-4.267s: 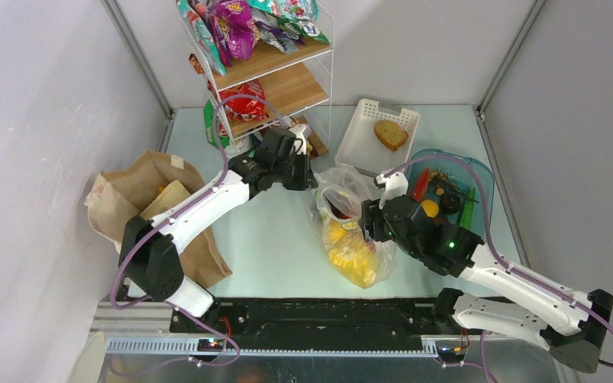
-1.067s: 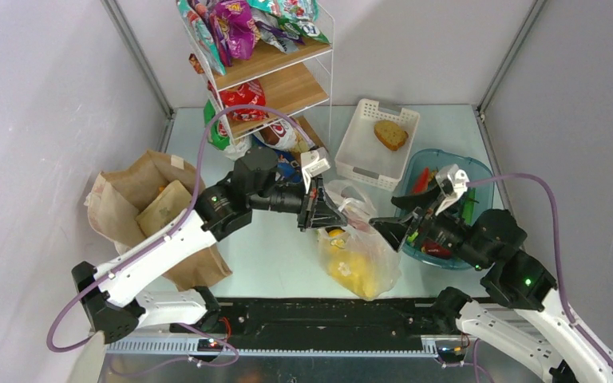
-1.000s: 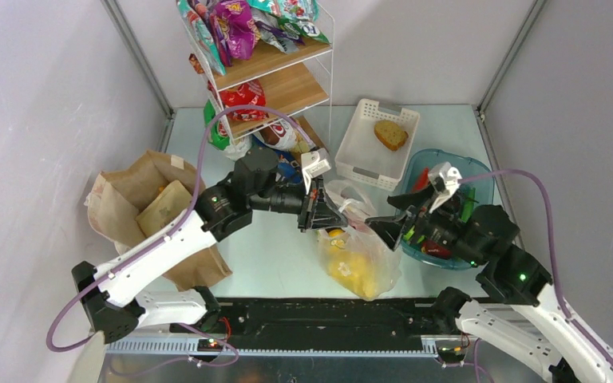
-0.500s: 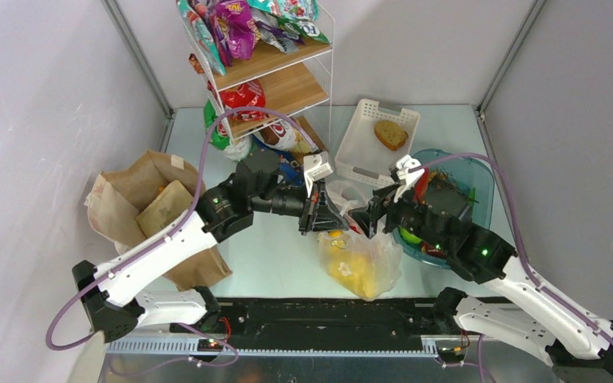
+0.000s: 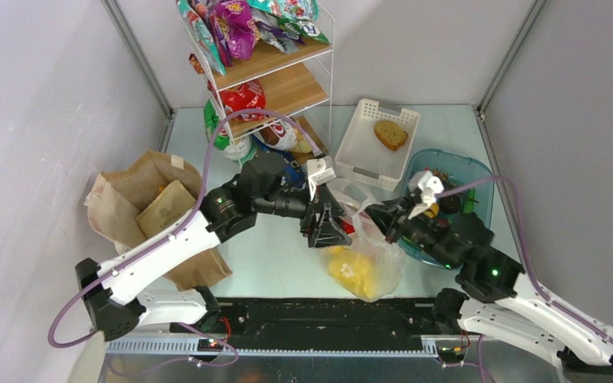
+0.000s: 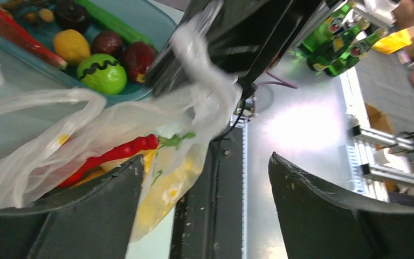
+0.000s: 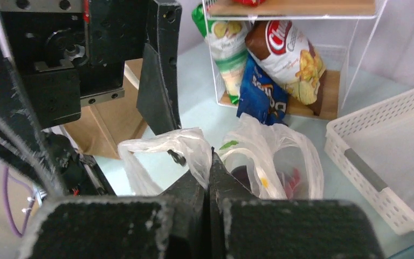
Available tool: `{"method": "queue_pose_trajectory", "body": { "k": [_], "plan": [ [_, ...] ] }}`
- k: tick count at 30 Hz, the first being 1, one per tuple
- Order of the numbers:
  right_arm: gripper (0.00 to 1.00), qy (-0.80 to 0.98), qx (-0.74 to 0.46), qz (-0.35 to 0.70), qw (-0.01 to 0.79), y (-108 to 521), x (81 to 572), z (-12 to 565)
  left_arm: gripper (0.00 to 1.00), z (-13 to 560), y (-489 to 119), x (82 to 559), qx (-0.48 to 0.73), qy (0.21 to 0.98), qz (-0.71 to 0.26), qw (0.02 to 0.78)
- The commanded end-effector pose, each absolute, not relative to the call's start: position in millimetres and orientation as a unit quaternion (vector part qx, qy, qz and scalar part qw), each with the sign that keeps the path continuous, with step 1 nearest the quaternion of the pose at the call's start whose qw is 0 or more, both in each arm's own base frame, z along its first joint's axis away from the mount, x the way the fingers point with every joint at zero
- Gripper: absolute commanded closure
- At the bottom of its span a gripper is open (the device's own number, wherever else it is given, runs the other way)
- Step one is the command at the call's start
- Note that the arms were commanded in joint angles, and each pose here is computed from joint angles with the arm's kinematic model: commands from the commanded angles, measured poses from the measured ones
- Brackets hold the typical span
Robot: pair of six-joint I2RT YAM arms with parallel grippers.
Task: Untie the knot of the grocery bags and take out the mixed food
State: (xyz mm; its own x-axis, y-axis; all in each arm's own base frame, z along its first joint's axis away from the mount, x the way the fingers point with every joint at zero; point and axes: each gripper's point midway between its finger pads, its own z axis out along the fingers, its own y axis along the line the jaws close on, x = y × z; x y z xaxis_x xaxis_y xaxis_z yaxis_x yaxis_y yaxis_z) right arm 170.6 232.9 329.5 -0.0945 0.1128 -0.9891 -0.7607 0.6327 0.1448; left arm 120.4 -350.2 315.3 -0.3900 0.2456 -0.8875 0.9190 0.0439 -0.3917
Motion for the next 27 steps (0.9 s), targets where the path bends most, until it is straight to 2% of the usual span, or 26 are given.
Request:
{"method": "queue_pose_trajectory", "body": {
  "k": [1,4,6,10,12,20,27],
  "plan": [
    [1.00,0.611,-0.221,0.379,0.659,211.3,155.2,357.2,0.08,348.4,-326.6,123.4,0.465,0.607,-0.494,0.414],
    [1.00,0.607,-0.239,0.387,0.652,200.3,140.1,352.2,0.02,352.6,-312.2,143.2,0.449,0.613,-0.459,0.461],
    [1.00,0.610,-0.248,0.388,0.645,196.2,133.9,345.9,0.01,343.3,-303.8,168.6,0.423,0.640,-0.408,0.494],
    [1.00,0.612,-0.263,0.394,0.633,193.1,124.7,332.1,0.01,306.8,-282.3,238.7,0.366,0.712,-0.245,0.546],
    [1.00,0.608,-0.268,0.401,0.630,192.7,120.2,329.6,0.02,299.0,-280.2,256.6,0.374,0.716,-0.197,0.555],
    [1.00,0.594,-0.282,0.417,0.627,193.4,110.8,330.5,0.04,272.2,-315.3,294.9,0.443,0.702,-0.131,0.542],
    [1.00,0.582,-0.281,0.423,0.635,186.5,105.2,335.7,0.03,238.1,-352.4,281.5,0.524,0.665,-0.174,0.503]
  ]
}}
